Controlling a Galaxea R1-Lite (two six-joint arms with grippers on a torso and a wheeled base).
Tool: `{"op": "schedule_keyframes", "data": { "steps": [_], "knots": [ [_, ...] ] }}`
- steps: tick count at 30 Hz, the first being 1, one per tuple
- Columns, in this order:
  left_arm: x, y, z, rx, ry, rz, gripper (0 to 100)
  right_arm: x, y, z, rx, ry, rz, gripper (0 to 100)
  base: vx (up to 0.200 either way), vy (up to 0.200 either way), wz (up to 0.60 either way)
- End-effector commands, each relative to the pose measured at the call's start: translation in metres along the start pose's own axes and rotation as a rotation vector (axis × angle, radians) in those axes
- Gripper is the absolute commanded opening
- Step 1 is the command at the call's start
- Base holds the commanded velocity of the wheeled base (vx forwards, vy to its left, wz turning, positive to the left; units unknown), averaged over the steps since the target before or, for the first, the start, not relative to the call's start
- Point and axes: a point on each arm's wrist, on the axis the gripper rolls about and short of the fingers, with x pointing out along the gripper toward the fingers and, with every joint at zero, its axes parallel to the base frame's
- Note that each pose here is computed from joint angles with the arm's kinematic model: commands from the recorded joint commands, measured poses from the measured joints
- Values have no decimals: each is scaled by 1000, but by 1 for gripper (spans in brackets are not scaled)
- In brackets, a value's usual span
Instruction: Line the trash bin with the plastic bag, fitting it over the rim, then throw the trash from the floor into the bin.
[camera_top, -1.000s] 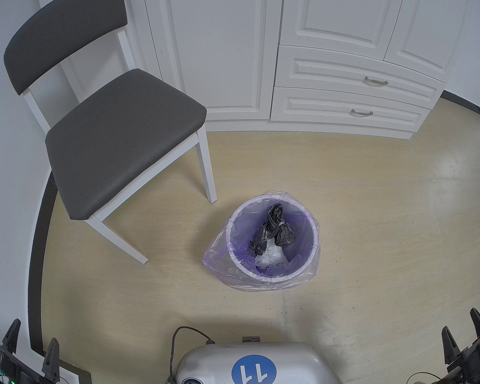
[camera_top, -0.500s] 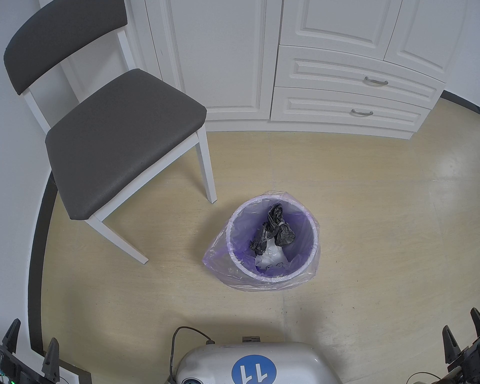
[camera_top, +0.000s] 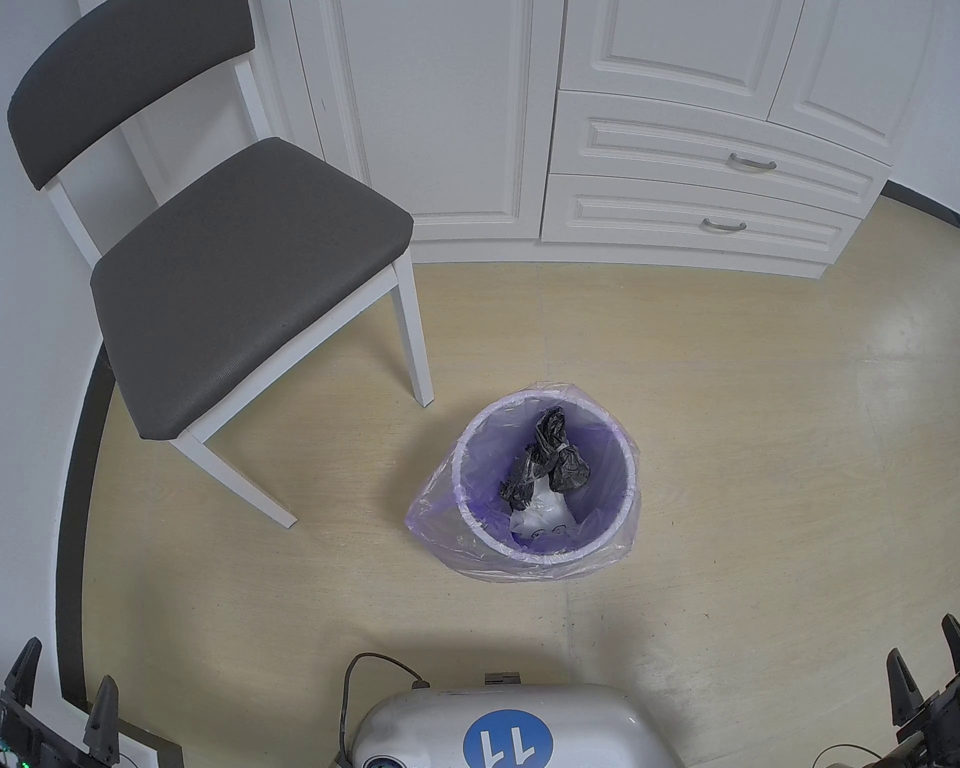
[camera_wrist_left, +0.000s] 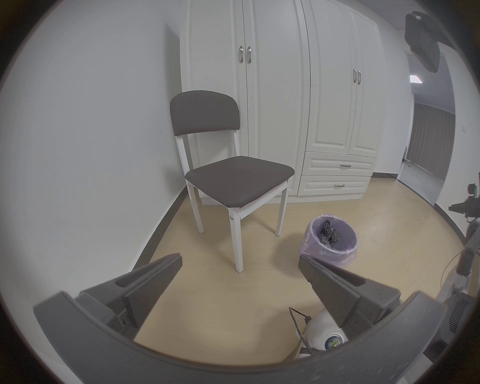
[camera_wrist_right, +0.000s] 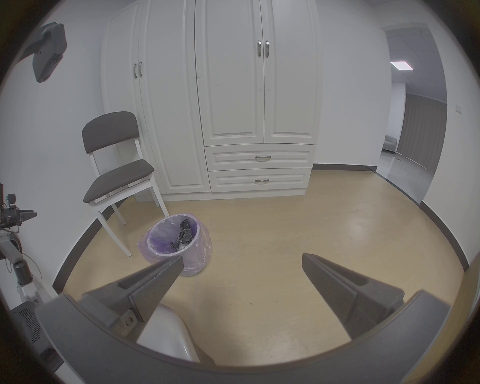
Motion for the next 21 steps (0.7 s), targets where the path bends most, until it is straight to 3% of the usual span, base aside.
{"op": "schedule_keyframes", "data": {
  "steps": [1, 21],
  "knots": [
    [0, 0, -5, -4, 5, 0, 100, 0, 0, -5, 2, 0, 0, 100, 0, 0, 0],
    [0, 0, -5, -7, 5, 3, 100, 0, 0, -5, 1, 0, -2, 100, 0, 0, 0]
  ]
}}
